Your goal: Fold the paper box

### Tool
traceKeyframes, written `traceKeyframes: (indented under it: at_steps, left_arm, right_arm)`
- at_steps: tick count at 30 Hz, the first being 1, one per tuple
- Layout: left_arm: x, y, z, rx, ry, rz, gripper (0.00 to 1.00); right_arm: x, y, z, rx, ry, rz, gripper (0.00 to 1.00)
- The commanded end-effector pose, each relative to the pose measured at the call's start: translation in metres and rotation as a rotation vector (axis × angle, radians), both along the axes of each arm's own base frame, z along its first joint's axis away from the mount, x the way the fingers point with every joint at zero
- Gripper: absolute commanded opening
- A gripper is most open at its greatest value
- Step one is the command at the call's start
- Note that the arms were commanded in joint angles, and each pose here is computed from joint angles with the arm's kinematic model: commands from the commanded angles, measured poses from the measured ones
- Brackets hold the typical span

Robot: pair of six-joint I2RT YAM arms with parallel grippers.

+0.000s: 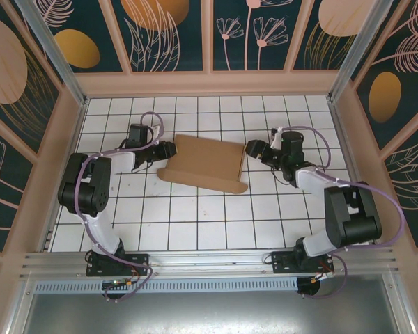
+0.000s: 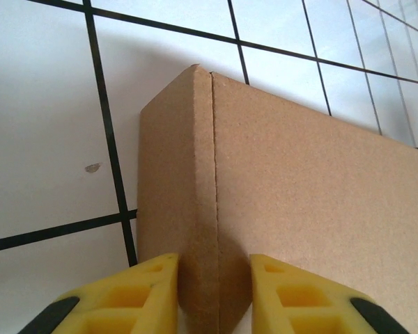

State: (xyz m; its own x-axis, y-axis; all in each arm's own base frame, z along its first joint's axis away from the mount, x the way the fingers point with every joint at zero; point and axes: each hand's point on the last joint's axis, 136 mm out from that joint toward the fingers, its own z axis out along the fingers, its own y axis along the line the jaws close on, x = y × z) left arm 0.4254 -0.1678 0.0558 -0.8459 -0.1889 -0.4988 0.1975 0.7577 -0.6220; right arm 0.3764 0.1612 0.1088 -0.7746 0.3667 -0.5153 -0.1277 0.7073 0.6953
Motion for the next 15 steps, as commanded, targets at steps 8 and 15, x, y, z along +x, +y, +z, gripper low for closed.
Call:
traceKeyframes:
  at_steps: [8,15]
  left_arm:
    - [-0.029,0.009,-0.054,-0.09,0.216,-0.035,0.22]
    - [-0.031,0.02,-0.071,-0.134,0.283,-0.009,0.2]
  right_arm:
    - [0.004,0.025,-0.025,0.091,0.089,0.114,0.91]
    - [-0.002,0.032,-0.041,0.126,0.14,0.143,0.91]
